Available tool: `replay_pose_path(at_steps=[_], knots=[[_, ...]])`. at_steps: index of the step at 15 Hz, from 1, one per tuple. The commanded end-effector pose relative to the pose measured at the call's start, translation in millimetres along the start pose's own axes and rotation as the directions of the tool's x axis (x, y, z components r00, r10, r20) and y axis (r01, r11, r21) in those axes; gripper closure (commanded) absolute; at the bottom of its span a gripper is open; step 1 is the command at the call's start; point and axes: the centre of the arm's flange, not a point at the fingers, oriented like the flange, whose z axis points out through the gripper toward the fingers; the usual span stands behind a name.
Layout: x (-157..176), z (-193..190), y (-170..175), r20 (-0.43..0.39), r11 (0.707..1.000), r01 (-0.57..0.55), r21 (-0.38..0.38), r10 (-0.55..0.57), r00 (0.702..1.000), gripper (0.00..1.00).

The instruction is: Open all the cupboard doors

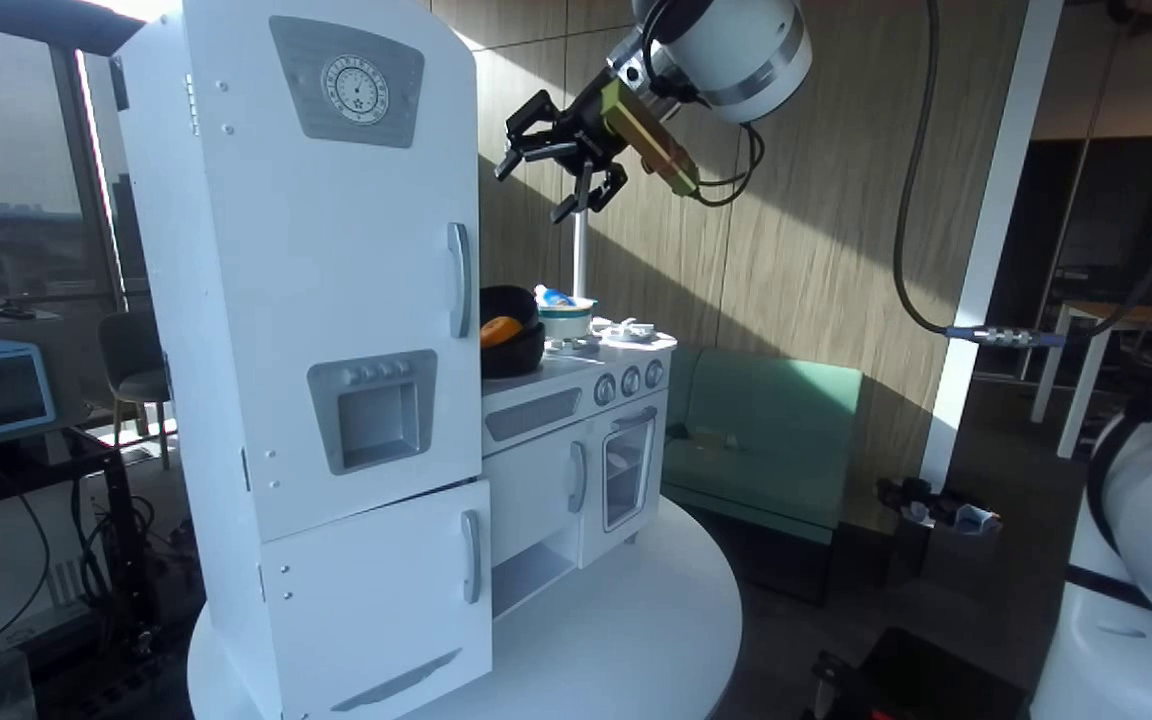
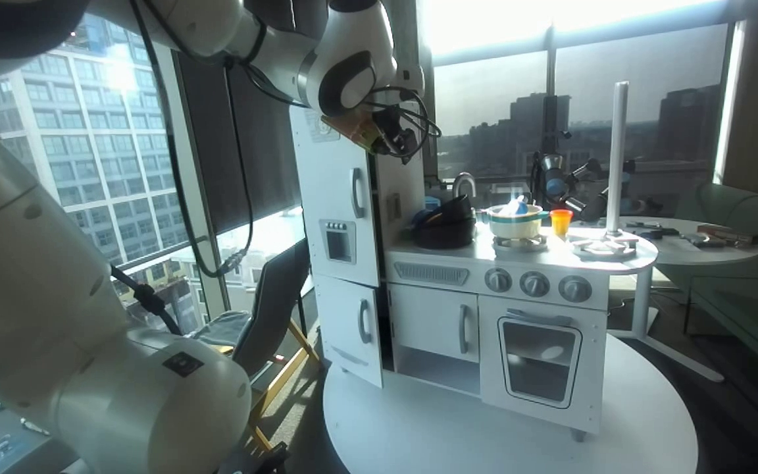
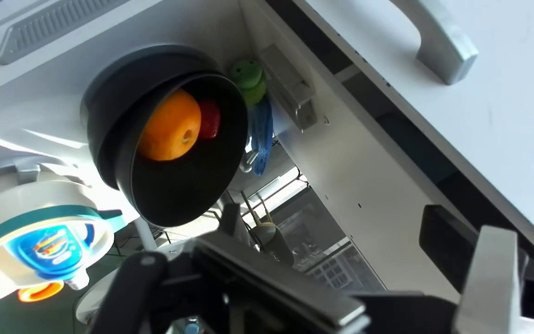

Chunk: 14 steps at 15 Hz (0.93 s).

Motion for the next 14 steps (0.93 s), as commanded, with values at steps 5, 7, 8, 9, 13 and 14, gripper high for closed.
replay_pose_path(at_steps=[5,7,8,9,13,14], knots=[[-21,11,-6,0.000,0.991,0.118,0.067,-0.118,0.993,0.00],[-20,16,-12,-0.014,0.984,0.162,0.072,-0.161,0.987,0.00],[-19,17,-15,-0.012,0.982,0.175,0.076,-0.174,0.985,0.00],[-19,19,-17,-0.015,0.979,0.186,0.082,-0.185,0.983,0.00],[-19,16,-20,-0.028,0.967,0.235,0.100,-0.233,0.972,0.00],[-19,16,-19,-0.016,0.968,0.240,0.077,-0.240,0.971,0.00]])
